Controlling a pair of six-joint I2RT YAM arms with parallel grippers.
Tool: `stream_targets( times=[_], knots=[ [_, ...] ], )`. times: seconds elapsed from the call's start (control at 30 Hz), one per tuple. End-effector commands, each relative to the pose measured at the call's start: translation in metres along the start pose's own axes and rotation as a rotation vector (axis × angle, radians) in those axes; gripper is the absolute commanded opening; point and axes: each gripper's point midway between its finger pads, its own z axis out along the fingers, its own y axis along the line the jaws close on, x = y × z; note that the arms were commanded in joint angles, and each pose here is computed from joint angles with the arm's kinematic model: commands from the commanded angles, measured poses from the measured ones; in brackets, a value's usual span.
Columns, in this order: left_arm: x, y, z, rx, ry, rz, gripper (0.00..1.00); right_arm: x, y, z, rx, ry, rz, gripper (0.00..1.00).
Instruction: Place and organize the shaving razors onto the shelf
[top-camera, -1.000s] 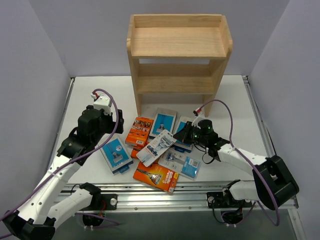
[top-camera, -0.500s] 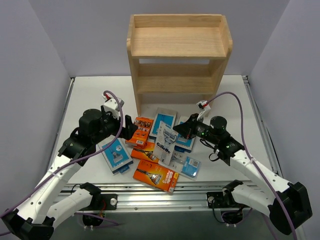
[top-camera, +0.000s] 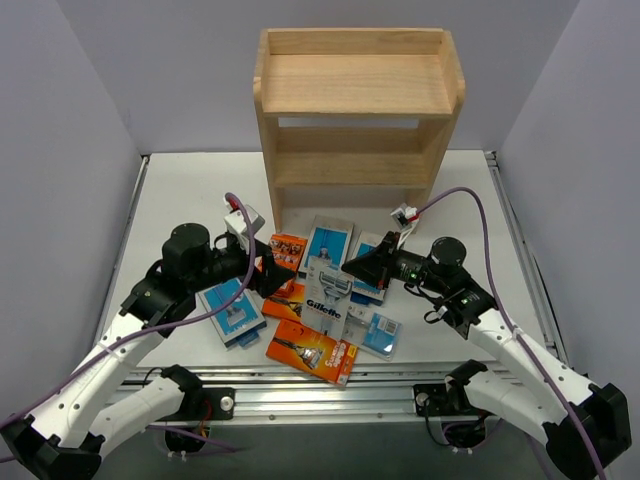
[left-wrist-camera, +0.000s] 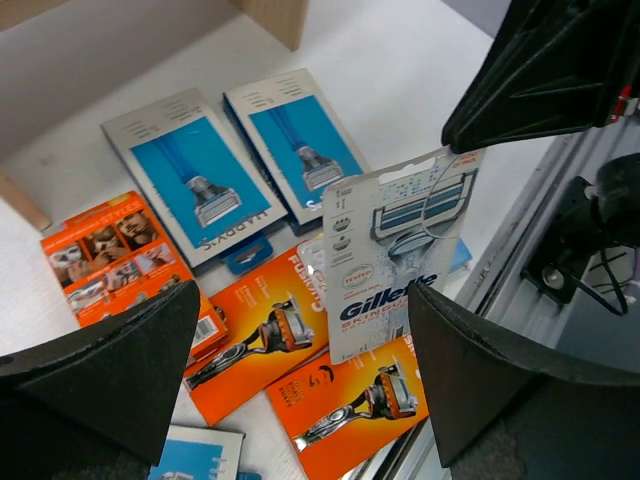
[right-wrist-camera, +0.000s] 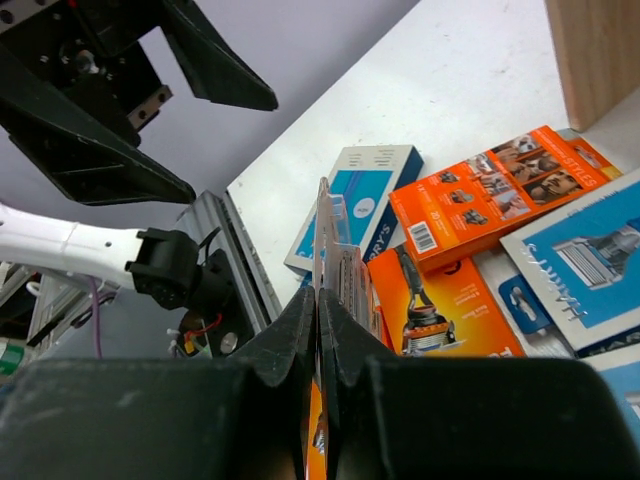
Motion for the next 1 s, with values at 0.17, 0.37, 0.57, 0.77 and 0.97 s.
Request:
stream_targets(
  times=[0.17,0.37,0.57,0.77,0.97],
  knots=[
    [-0.013,-0.047,-0.001,0.23,-0.071,0.091,0.94,-0.033,0.062,-0.008,-0.215,-0.059,-0.108,0.0],
    [-0.001,-0.061,0.007,0.308,-0.018,0.091,0.96,-0.035,0.081,-0.011,-0.285,-0.054,-0.129,0.0],
    [0.006,-0.068,0.015,0.338,0.01,0.086,0.93,-0.036,0.091,-0.012,-0.336,-0.069,-0.14,0.0],
    [0.012,-0.072,0.021,0.347,0.044,0.081,0.54,-0.034,0.093,-0.009,-0.355,-0.064,-0.128,0.0],
    [0.009,-0.07,0.02,0.324,0.037,0.082,0.11,-0.032,0.084,-0.008,-0.305,-0.062,-0.126,0.0]
  ],
)
